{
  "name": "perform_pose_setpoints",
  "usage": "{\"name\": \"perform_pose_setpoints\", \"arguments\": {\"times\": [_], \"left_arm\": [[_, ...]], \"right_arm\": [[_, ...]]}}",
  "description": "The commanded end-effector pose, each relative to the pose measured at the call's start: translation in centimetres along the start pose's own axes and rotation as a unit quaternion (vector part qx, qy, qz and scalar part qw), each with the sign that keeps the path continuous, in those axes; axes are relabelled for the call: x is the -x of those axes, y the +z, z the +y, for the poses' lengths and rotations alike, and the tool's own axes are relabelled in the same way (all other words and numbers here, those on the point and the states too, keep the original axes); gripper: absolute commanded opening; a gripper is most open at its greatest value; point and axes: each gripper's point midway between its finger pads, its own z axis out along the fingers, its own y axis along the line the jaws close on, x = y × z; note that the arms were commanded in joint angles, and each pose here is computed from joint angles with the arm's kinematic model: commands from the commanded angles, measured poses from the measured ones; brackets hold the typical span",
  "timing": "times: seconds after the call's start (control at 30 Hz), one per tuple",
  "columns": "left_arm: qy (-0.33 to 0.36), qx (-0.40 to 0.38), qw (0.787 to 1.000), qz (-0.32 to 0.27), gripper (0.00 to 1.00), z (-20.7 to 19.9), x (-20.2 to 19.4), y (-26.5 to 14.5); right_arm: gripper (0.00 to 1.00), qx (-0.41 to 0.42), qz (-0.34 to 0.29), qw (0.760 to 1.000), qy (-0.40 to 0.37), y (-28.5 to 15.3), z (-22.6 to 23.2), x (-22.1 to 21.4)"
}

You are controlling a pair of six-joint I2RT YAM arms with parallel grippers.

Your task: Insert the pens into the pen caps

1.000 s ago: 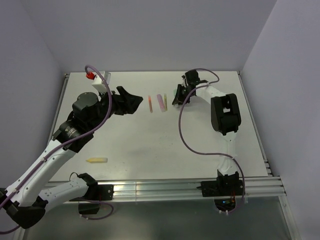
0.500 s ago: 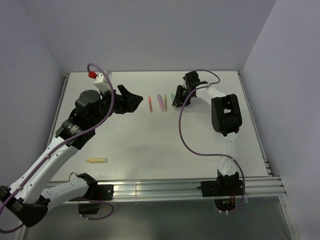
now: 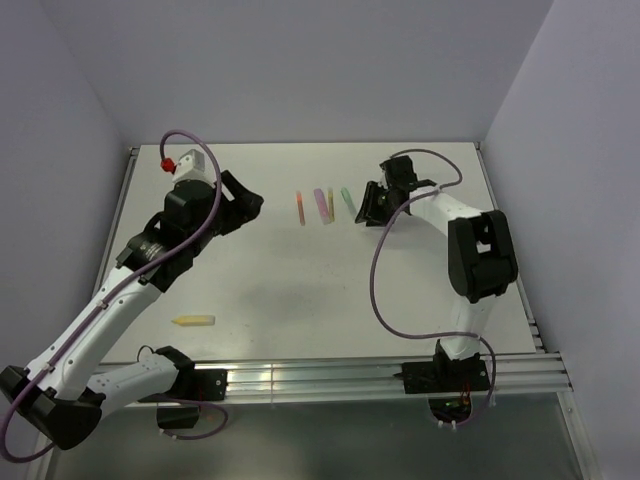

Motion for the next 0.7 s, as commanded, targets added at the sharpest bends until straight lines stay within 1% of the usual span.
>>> {"name": "perform_pose_setpoints", "arguments": {"times": [0.0,0.03,0.07,0.1,0.17,0.2,0.23,0.27,0.3,0.33,0.37,0.4,0.43,0.5,0.53,0.57,0.6,0.67], "left_arm": [[-0.071,0.167,0.982,-0.05,0.75,6.8,0.9,-0.5],[-0.101,0.202,0.973,-0.051,0.75,8.5,0.5,-1.0],[-0.114,0.223,0.967,-0.054,0.75,9.7,0.1,-1.2],[-0.156,0.255,0.951,-0.078,0.75,11.2,0.4,-1.6],[-0.18,0.299,0.935,-0.072,0.75,13.5,-1.3,-2.3],[-0.212,0.311,0.923,-0.077,0.75,14.2,-1.8,-2.3],[-0.219,0.343,0.911,-0.07,0.74,15.9,-3.0,-2.7],[-0.227,0.359,0.903,-0.069,0.73,16.7,-3.6,-2.7],[-0.249,0.375,0.89,-0.074,0.72,17.6,-4.0,-2.8],[-0.252,0.401,0.879,-0.051,0.71,18.9,-5.7,-2.7],[-0.258,0.413,0.873,-0.041,0.71,19.6,-6.5,-2.6],[-0.27,0.433,0.859,-0.039,0.72,20.8,-7.0,-2.7],[-0.273,0.458,0.846,-0.022,0.72,22.1,-8.5,-2.8],[-0.294,0.485,0.823,-0.015,0.73,23.8,-9.5,-3.2],[-0.299,0.504,0.81,0.001,0.73,25.0,-10.9,-3.5],[-0.306,0.51,0.804,0.003,0.73,25.6,-11.3,-3.6],[-0.32,0.524,0.789,-0.001,0.73,26.6,-11.6,-4.0],[-0.329,0.548,0.769,0.007,0.73,27.9,-12.8,-4.8]], "right_arm": [[0.46,0.074,-0.109,0.991,-0.024,-5.7,4.5,3.8],[0.47,0.085,-0.115,0.989,-0.025,-6.3,4.9,3.7],[0.47,0.091,-0.115,0.989,-0.026,-6.6,5.0,3.2],[0.47,0.108,-0.128,0.985,-0.032,-7.9,5.9,3.5],[0.47,0.124,-0.142,0.981,-0.039,-9.3,6.7,3.6],[0.47,0.138,-0.142,0.979,-0.045,-9.8,7.2,3.5],[0.47,0.145,-0.144,0.978,-0.048,-10.2,7.5,3.4],[0.47,0.155,-0.151,0.975,-0.052,-11.0,8.0,3.4],[0.48,0.163,-0.159,0.972,-0.054,-11.4,8.3,3.7],[0.48,0.172,-0.157,0.971,-0.057,-11.6,8.5,3.3],[0.48,0.179,-0.16,0.969,-0.06,-12.1,8.9,3.3],[0.48,0.182,-0.163,0.968,-0.06,-12.2,8.9,3.4],[0.48,0.187,-0.16,0.967,-0.061,-12.2,9.1,3.2],[0.48,0.193,-0.158,0.966,-0.061,-12.3,9.2,3.2],[0.48,0.197,-0.155,0.966,-0.059,-12.1,9.2,3.0],[0.48,0.2,-0.155,0.966,-0.059,-12.1,9.3,3.0],[0.48,0.202,-0.153,0.966,-0.057,-12.1,9.3,3.0],[0.48,0.205,-0.154,0.965,-0.058,-12.1,9.3,3.0]]}}
